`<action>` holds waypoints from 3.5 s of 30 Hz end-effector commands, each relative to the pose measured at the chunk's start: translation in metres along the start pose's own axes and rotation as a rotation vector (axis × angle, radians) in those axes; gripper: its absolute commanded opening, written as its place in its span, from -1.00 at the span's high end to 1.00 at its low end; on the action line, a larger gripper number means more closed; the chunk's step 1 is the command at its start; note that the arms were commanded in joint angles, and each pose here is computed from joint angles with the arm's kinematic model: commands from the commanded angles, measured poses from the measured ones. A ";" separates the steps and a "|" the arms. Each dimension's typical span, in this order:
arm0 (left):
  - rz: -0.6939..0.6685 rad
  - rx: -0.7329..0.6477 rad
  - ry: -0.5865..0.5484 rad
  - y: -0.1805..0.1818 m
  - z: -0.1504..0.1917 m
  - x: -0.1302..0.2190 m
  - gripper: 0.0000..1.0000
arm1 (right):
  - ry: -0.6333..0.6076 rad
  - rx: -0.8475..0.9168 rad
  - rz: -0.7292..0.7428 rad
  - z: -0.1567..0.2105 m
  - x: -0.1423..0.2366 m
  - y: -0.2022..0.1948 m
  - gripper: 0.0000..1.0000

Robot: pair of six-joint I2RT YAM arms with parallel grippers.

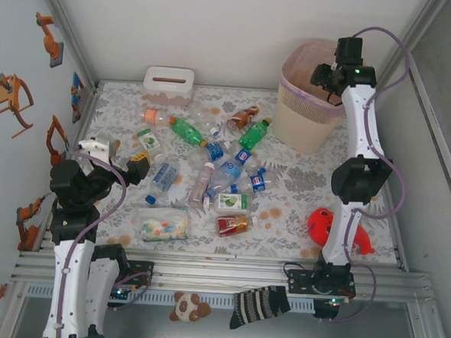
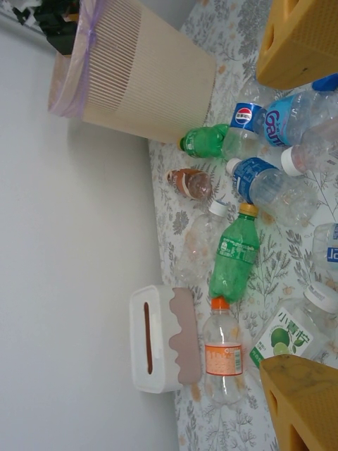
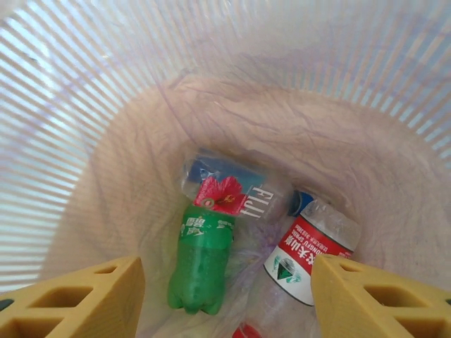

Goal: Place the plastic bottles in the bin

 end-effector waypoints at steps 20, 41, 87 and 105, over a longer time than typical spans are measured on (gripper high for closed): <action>0.023 -0.015 -0.015 -0.004 -0.010 -0.001 -0.93 | -0.335 0.633 -0.542 0.055 0.154 0.078 -0.20; 0.019 -0.004 -0.003 -0.002 -0.009 -0.003 -0.93 | -0.114 1.546 -0.930 0.277 0.211 0.198 -0.23; 0.020 0.003 0.002 -0.001 -0.007 -0.004 -0.93 | 0.285 1.874 -0.885 0.457 0.122 0.229 -0.14; 0.021 0.001 -0.002 -0.002 -0.008 -0.004 -0.93 | 0.157 1.442 -1.033 0.374 0.184 0.243 -0.05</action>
Point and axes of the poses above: each hand's point on the last joint's axis, 136 mm out from that joint toward the fingers, its own x axis back along the fingers, its own y axis along the line the jaws close on, z = x × y, the point moved 5 cm from there along x, back along the fingers, and after that the axes turned 11 degrees about x, right-handed, at the moved point
